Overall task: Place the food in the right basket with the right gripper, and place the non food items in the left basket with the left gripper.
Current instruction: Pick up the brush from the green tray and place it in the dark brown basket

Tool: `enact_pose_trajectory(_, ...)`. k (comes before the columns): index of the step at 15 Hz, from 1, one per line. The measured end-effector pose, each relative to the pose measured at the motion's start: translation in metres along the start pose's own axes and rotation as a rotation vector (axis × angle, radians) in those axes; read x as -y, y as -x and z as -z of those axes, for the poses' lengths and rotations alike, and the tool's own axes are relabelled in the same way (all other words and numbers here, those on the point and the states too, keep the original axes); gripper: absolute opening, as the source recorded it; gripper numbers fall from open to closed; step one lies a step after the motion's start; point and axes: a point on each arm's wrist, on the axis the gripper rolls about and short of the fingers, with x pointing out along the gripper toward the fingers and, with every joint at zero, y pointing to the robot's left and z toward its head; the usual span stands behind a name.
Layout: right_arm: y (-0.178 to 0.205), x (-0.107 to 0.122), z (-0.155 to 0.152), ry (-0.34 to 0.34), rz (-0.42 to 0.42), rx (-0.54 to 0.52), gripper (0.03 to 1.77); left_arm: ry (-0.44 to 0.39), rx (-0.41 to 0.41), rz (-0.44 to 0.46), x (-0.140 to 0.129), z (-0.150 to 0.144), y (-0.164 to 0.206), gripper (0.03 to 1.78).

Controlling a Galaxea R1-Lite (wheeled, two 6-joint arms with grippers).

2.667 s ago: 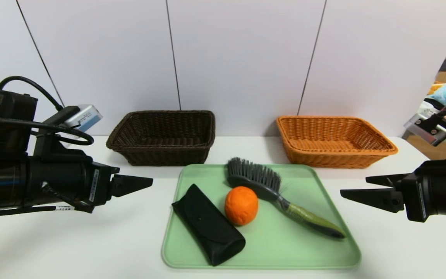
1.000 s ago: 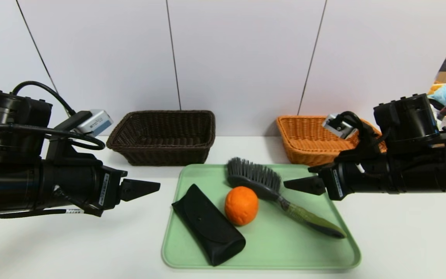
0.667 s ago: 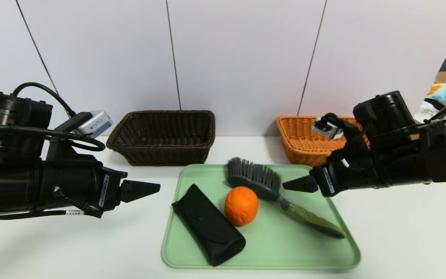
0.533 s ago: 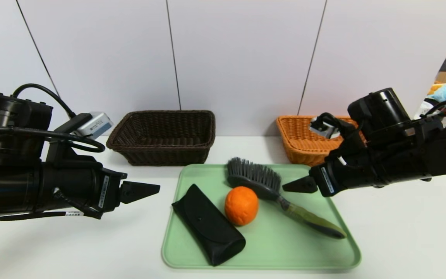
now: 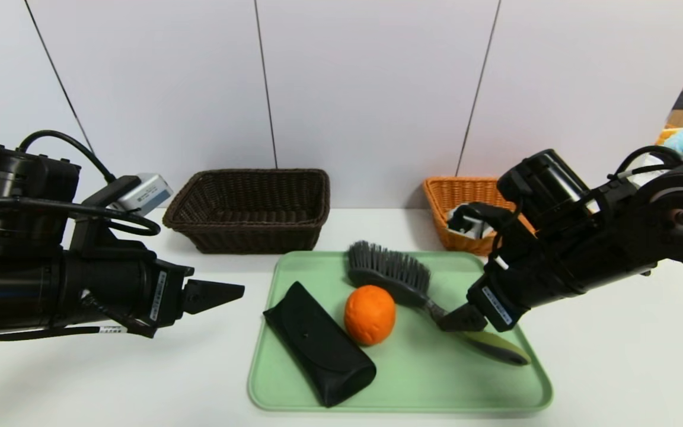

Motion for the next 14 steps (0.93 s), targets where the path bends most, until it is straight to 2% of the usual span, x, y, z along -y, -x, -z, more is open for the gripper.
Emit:
enact_pose_trajectory(6, -0.020, -0.023, -0.011, 0.135, 0.038, -0.045, 1.70, 0.003, -0.002, -0.001, 0.000, 0.001, 0.000, 1.69)
enact_pose_trajectory(10, -0.031, -0.027, -0.015, 0.144, 0.028, -0.062, 1.70, 0.005, -0.008, -0.001, 0.000, 0.004, 0.000, 1.69)
enact_pose_trajectory(14, -0.044, -0.017, -0.018, 0.102, 0.033, -0.078, 1.70, 0.005, -0.008, -0.003, 0.000, 0.004, 0.001, 1.69)
